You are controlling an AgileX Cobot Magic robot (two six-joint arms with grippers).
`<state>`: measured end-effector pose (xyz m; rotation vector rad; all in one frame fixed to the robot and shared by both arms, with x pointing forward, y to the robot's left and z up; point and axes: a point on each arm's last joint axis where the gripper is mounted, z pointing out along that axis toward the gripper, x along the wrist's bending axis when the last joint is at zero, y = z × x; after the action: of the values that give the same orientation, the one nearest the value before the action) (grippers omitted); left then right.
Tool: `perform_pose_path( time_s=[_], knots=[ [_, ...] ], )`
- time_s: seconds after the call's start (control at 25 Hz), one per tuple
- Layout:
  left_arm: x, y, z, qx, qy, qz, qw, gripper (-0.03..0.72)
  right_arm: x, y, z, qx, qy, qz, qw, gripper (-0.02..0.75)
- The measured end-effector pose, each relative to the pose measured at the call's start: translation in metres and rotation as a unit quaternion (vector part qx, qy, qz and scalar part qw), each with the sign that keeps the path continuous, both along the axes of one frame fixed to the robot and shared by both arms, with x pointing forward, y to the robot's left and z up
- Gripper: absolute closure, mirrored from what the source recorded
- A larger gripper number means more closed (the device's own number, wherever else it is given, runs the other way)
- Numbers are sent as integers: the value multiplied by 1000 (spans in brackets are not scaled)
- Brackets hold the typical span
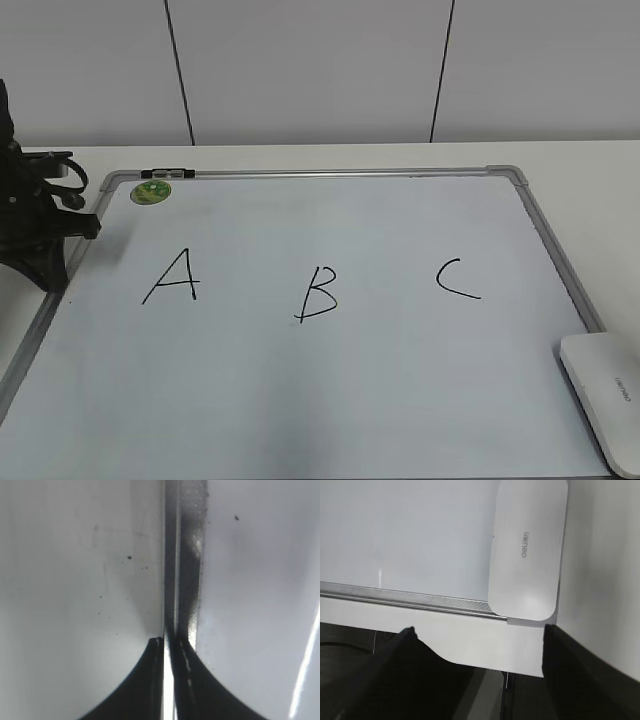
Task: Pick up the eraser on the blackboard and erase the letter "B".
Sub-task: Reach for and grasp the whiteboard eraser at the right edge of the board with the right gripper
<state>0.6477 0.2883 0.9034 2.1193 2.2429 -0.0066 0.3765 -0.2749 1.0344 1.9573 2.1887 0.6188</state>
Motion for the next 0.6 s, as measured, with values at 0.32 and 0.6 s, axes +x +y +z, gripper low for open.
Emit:
perform_pose_path(
  time_s=[0.32,0.6],
  knots=[
    [0,0,0,0,0,0,1000,666,36,1,-35,-7,97,-4,995,164],
    [0,0,0,0,0,0,1000,666,69,0,-38,-35,116,-20,992,164]
  ],
)
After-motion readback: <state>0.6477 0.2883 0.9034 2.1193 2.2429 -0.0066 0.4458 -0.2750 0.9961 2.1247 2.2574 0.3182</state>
